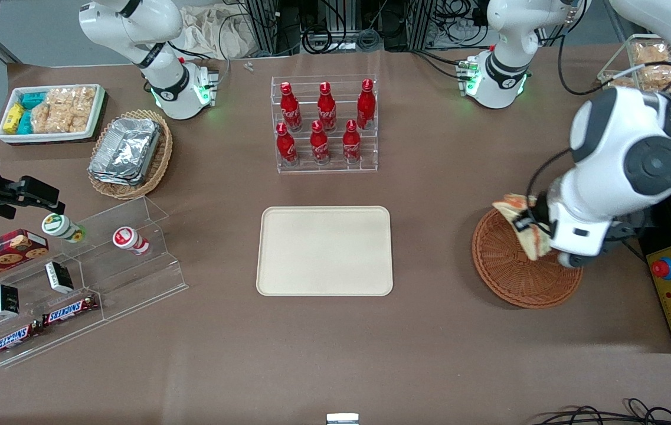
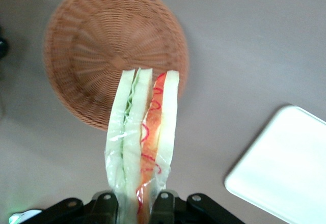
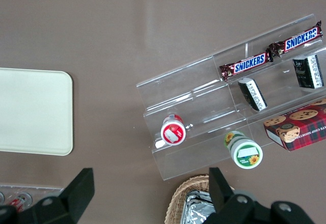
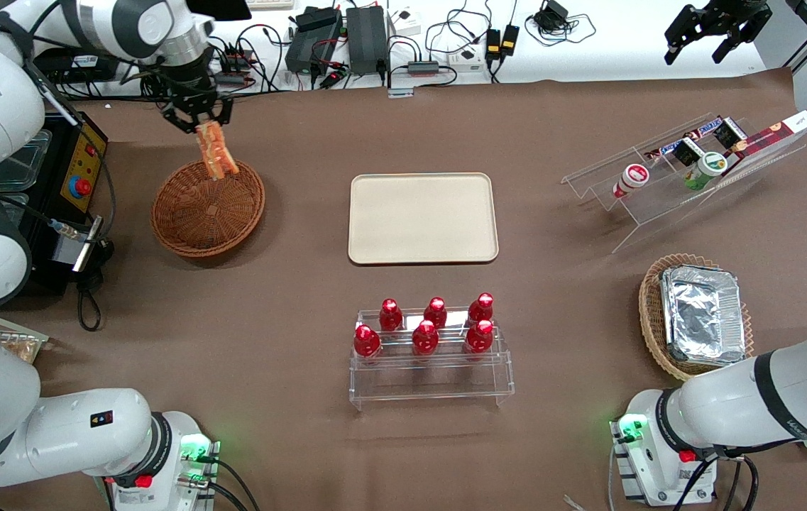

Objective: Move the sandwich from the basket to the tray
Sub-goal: 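Lift the sandwich out of the basket with the left gripper, then carry the sandwich over the cream tray and lower it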

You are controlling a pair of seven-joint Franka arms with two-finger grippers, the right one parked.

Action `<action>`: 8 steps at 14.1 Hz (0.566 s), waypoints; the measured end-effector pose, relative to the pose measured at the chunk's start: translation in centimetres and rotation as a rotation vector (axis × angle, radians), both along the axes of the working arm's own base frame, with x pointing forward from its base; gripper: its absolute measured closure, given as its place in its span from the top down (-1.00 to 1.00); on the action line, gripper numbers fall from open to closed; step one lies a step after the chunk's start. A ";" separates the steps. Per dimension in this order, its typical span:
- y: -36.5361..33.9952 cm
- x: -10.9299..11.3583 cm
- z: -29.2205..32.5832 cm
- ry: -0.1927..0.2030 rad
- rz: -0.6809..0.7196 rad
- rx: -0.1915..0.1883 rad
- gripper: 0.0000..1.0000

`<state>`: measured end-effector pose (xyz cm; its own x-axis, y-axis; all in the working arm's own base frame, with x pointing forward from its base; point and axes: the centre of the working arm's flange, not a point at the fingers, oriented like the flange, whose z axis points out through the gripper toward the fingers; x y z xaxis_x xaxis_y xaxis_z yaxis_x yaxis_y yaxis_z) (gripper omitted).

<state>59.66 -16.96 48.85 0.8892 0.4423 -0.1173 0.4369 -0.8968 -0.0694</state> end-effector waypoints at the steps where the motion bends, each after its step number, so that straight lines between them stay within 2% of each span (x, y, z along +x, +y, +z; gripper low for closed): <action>1: -2.3 -0.6 0.1 -0.001 -0.040 -0.015 -0.61; 4: -8.5 -1.4 -2.5 -0.009 -0.145 -0.066 -0.61; 8: -15.7 -1.1 -10.5 -0.042 -0.240 -0.129 -0.61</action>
